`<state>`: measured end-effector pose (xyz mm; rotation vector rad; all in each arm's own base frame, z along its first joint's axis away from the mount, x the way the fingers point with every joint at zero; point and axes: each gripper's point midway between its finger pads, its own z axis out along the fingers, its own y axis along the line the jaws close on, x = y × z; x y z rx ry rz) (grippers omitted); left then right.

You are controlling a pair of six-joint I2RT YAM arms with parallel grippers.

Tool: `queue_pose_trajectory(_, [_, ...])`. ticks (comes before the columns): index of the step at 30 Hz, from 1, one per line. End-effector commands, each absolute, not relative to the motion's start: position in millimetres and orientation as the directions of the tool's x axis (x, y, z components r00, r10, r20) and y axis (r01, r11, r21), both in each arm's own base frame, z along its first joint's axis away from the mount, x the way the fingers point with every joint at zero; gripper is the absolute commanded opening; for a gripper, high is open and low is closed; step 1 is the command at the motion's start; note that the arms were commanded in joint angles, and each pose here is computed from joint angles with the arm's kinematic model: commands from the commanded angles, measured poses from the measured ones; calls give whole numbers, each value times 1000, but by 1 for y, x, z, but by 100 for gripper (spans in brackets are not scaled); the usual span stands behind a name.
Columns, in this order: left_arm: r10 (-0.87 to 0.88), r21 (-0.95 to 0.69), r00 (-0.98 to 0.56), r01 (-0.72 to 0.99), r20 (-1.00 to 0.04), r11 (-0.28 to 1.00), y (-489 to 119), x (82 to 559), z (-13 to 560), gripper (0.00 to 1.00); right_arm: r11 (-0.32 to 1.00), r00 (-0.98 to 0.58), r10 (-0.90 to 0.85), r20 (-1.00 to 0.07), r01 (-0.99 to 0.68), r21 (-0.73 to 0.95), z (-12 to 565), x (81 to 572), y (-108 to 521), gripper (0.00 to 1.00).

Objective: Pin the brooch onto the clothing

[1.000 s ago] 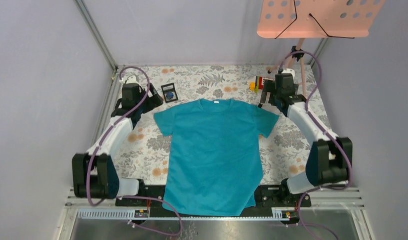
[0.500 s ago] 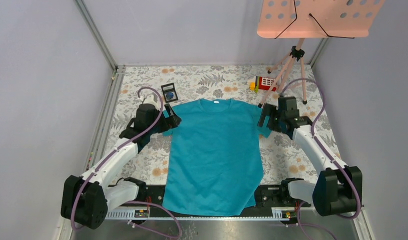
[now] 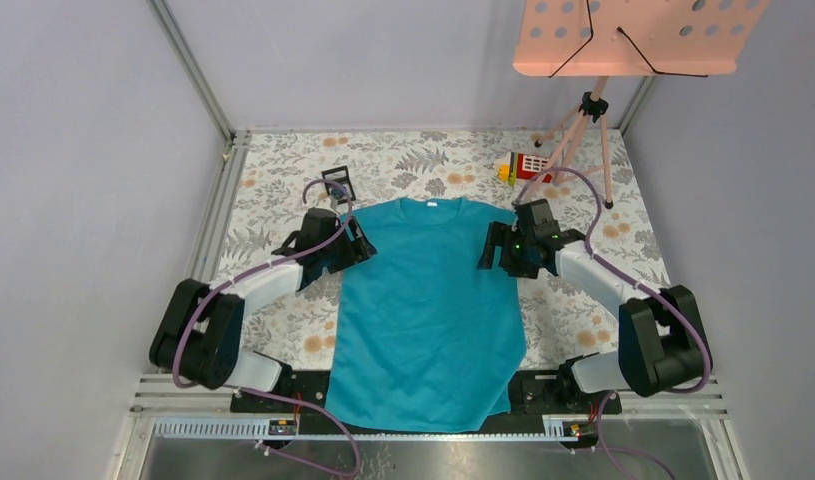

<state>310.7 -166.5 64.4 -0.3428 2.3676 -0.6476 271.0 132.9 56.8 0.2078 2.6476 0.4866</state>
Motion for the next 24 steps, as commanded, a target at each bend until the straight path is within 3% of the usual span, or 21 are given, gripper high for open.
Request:
queue_pose_trajectory(1, [-417, -568, -713, -33, -563, 823, -183, 349, 83, 67, 922, -875, 202, -440, 19, 387, 70, 297, 153, 86])
queue_pose_trajectory(4, [-411, -532, -742, -87, -530, 842, -177, 359, 62, 58, 930, -885, 207, -417, 46, 365, 62, 303, 153, 86])
queue_pose_trajectory(24, [-476, -524, -763, -215, -437, 824, -144, 393, 23, 55, 964, -944, 165, -287, 92, 251, 22, 343, 158, 86])
